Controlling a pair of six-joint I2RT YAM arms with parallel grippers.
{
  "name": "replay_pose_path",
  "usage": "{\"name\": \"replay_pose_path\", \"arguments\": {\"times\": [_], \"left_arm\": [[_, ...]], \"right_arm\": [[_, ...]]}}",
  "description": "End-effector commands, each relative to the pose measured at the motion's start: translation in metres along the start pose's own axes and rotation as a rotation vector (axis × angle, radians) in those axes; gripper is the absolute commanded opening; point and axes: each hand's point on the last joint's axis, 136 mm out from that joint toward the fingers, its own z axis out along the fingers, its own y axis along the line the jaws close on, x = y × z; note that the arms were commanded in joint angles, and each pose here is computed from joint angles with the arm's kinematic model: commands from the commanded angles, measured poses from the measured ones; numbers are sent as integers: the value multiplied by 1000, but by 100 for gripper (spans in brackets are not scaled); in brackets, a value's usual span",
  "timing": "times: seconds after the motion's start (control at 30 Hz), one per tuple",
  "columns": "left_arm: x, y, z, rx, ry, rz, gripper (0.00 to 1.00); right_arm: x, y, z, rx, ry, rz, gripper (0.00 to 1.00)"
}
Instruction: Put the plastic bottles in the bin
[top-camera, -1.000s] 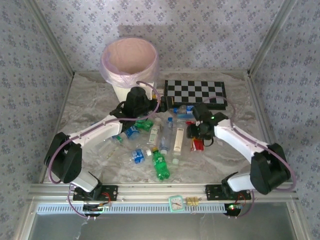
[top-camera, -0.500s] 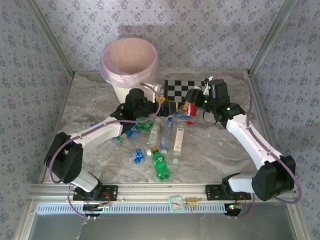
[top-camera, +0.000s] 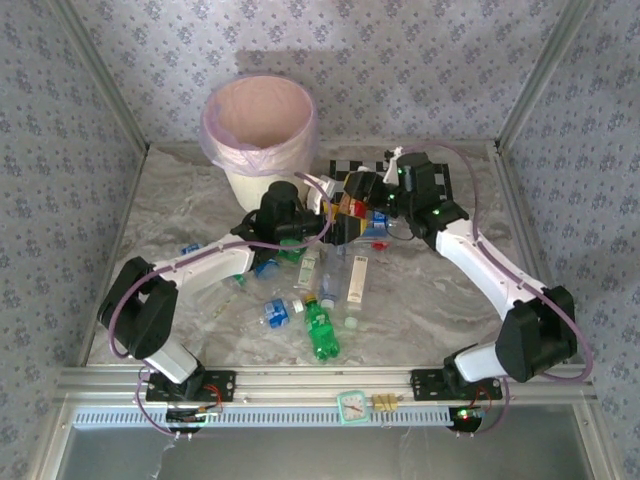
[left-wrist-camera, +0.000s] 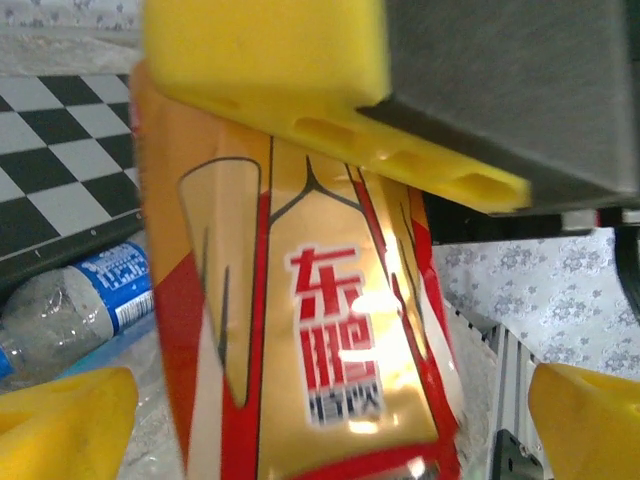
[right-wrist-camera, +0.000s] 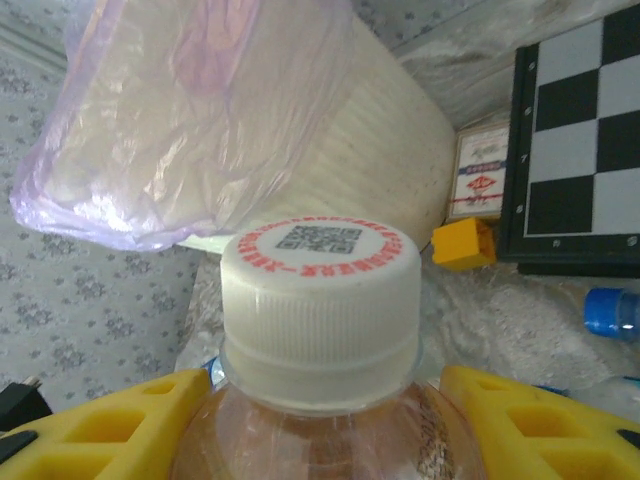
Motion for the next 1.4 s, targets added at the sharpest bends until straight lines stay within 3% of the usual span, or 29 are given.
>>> {"name": "replay_pose_path", "arguments": {"times": [0.0,0.13,0.33,0.5,0.67,0.77,1.1,1.37], "left_arm": [[-16,-12,2,24,-26,30,99],[-18,-7,0,-12,-38,41,94],[-16,-4,2,-19,-35,39,67],[-15,-3,2,-23,-34,37,57],[-18,3,1,-61,-50,32,54],[-18,9,-1,-98,-56,24,54],[-42,16,-17,-167,-102,60,54],[-116,10,-56,-296,-221,219,53]], "right_arm": [[-4,21,-2,-59,1,-5,47],[2,22,-1,-55,17,-8,47],[6,21,-1,-50,29,-8,47],[6,20,-1,-41,28,-8,53],[0,17,-7,-17,1,-5,75],[-8,16,-15,-10,-28,-2,83],[-31,-23,-61,143,-188,21,95],[-24,-47,-82,245,-243,-52,100]]}}
